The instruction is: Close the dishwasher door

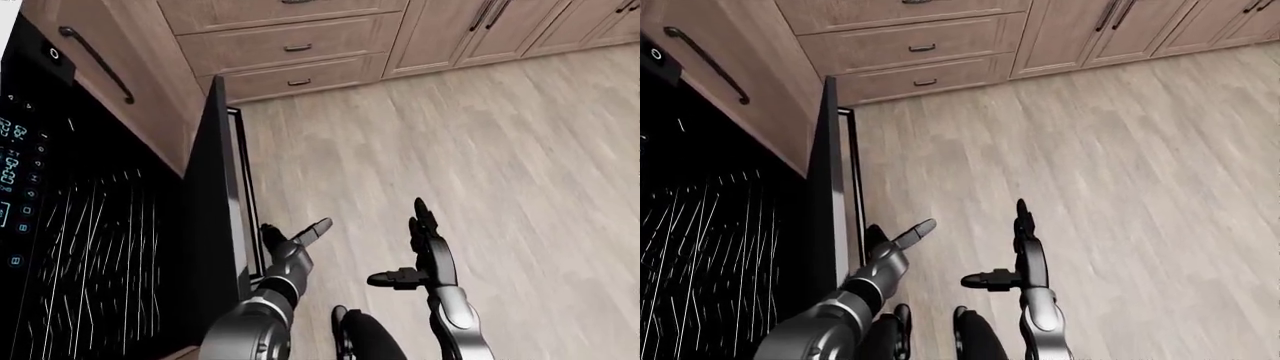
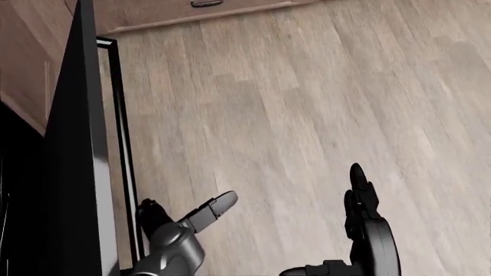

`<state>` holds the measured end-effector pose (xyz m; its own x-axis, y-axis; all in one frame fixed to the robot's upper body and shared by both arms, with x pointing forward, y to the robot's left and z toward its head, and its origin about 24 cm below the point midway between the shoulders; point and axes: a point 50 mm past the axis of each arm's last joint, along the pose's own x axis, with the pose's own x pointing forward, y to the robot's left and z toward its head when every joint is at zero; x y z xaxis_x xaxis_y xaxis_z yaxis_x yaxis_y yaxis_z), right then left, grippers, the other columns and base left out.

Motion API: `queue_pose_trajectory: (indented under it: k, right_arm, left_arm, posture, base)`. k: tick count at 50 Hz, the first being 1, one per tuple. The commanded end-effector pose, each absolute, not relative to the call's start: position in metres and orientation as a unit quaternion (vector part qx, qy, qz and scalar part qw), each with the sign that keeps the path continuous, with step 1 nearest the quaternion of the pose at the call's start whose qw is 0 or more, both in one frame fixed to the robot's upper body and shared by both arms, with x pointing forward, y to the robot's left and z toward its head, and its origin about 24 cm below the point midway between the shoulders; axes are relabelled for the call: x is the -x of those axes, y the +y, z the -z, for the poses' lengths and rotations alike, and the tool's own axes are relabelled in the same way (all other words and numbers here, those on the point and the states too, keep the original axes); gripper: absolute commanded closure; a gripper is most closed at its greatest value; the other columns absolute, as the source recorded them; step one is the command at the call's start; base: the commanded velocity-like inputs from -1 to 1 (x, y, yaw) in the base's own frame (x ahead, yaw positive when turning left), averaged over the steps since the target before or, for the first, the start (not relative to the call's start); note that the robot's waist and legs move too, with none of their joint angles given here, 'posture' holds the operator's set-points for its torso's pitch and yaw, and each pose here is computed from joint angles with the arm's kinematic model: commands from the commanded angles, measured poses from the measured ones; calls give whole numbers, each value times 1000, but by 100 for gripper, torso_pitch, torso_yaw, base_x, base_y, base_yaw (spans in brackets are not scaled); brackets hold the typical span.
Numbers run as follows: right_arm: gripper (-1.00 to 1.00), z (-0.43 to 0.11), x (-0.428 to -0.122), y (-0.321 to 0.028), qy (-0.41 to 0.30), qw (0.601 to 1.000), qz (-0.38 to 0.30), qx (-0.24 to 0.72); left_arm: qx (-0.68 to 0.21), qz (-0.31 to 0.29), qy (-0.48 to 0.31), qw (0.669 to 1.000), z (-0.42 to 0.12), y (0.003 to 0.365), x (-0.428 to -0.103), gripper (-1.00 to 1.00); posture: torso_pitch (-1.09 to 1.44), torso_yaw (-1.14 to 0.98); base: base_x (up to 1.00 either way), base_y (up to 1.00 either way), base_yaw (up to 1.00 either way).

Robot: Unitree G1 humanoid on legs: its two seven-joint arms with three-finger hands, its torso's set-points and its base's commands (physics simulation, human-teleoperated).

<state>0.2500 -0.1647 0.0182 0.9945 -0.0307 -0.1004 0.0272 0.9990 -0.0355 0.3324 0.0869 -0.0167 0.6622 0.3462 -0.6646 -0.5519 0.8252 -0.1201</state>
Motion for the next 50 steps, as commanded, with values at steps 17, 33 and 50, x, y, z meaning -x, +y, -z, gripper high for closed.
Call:
queue_pose_trajectory:
  k: [17,33,50]
  right_arm:
    - [-100,-32,-253,-165,14,1000,15,19]
    - [-100,-32,-252,-166,13,1000,17,19]
    - [-100,-31,-253,-166,14,1000,16,18]
  left_arm:
    - [146,-351,268,885,-1,122,-344,-100]
    - [117,-428,249,861,-5,134,-340,-100]
    - [122,-446,249,851,-8,143,-341,-100]
  posture:
    - [64,0]
    - [64,0]
    - [64,0]
  base:
    - [0,0,0]
    - [0,0,0]
    - [0,0,0]
